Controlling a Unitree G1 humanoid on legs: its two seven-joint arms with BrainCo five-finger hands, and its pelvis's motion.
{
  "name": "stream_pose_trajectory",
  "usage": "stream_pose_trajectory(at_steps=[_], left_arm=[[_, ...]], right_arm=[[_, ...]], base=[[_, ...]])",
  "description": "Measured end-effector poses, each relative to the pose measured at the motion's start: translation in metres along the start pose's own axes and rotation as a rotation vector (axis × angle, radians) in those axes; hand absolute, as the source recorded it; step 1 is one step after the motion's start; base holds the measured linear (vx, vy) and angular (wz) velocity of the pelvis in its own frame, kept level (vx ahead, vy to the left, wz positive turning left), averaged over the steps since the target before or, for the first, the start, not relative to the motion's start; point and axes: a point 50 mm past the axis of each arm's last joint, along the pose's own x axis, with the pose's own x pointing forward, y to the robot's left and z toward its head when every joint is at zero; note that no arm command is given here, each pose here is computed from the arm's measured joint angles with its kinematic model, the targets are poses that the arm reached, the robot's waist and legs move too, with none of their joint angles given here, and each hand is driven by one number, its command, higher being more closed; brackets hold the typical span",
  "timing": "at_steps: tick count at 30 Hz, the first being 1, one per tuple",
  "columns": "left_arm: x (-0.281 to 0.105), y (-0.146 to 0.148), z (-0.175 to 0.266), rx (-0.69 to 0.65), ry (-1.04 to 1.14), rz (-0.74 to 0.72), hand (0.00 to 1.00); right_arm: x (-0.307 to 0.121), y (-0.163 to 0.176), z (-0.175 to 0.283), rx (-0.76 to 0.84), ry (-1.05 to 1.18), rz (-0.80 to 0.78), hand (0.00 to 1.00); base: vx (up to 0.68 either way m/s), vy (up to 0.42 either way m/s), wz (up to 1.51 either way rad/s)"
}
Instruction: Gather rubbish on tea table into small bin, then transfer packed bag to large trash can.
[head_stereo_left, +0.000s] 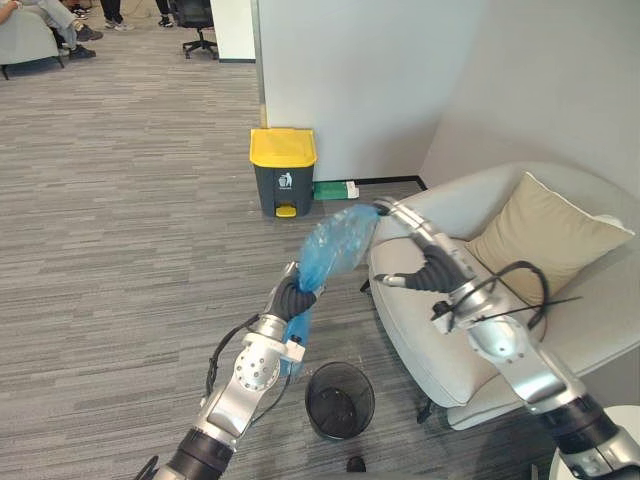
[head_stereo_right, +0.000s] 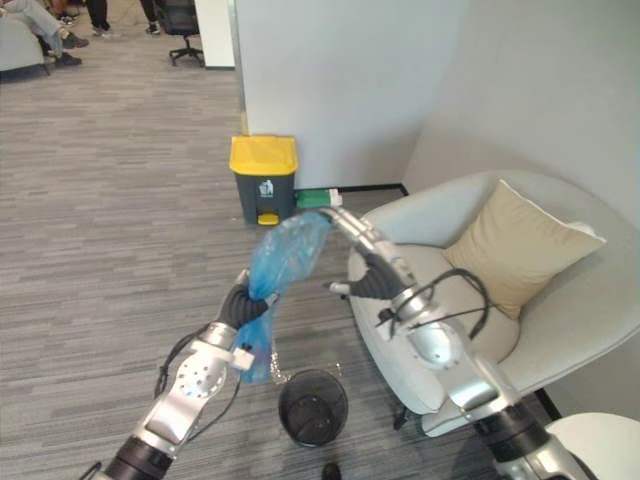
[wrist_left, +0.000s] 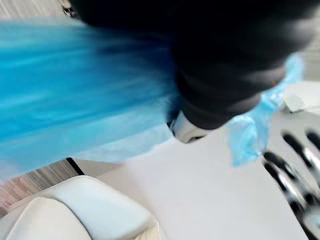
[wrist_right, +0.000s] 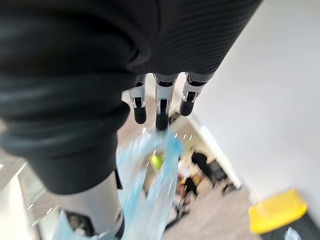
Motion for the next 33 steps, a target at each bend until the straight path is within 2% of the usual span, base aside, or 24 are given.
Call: stream_pose_trajectory(at_steps=[3, 7, 11, 14, 16, 19, 27, 33], left_arm=[[-0.006, 0.006, -0.002, -0.008, 0.020, 0.039, 1.00], [-0.019, 0.009, -0.012, -0.020, 0.081, 0.070, 1.00], [-0.036, 0.010, -0.024, -0.045, 0.166, 0.110, 1.00], [-0.050, 0.008, -0.042, -0.066, 0.263, 0.120, 1.00], [-0.064, 0.009, -0.068, -0.069, 0.397, 0.115, 1.00], [-0.085, 0.008, -0.093, -0.093, 0.549, 0.113, 1.00], [-0.131, 0.008, -0.133, -0.247, 0.837, 0.241, 1.00], [-0.159, 0.004, -0.148, -0.269, 0.979, 0.260, 1.00]], right_arm=[[-0.018, 0.001, -0.010, 0.025, 0.118, -0.101, 0.00], [-0.046, 0.019, -0.024, 0.107, 0.303, -0.151, 0.00], [-0.093, 0.056, -0.051, 0.216, 0.612, -0.136, 0.00], [-0.133, 0.086, -0.068, 0.280, 0.839, -0.056, 0.00], [-0.164, 0.108, -0.081, 0.340, 1.023, -0.020, 0.00], [-0.197, 0.122, -0.089, 0.400, 1.191, 0.007, 0.00], [-0.253, 0.143, -0.093, 0.541, 1.496, -0.036, 0.00], [-0.270, 0.152, -0.091, 0.581, 1.597, -0.029, 0.00]], base=[[0.00, 0.000, 0.00], [0.00, 0.000, 0.00], [0.00, 0.000, 0.01], [0.00, 0.000, 0.02], [0.00, 0.000, 0.00], [0.00, 0.000, 0.00], [-0.01, 0.000, 0.02], [0.00, 0.000, 0.00]])
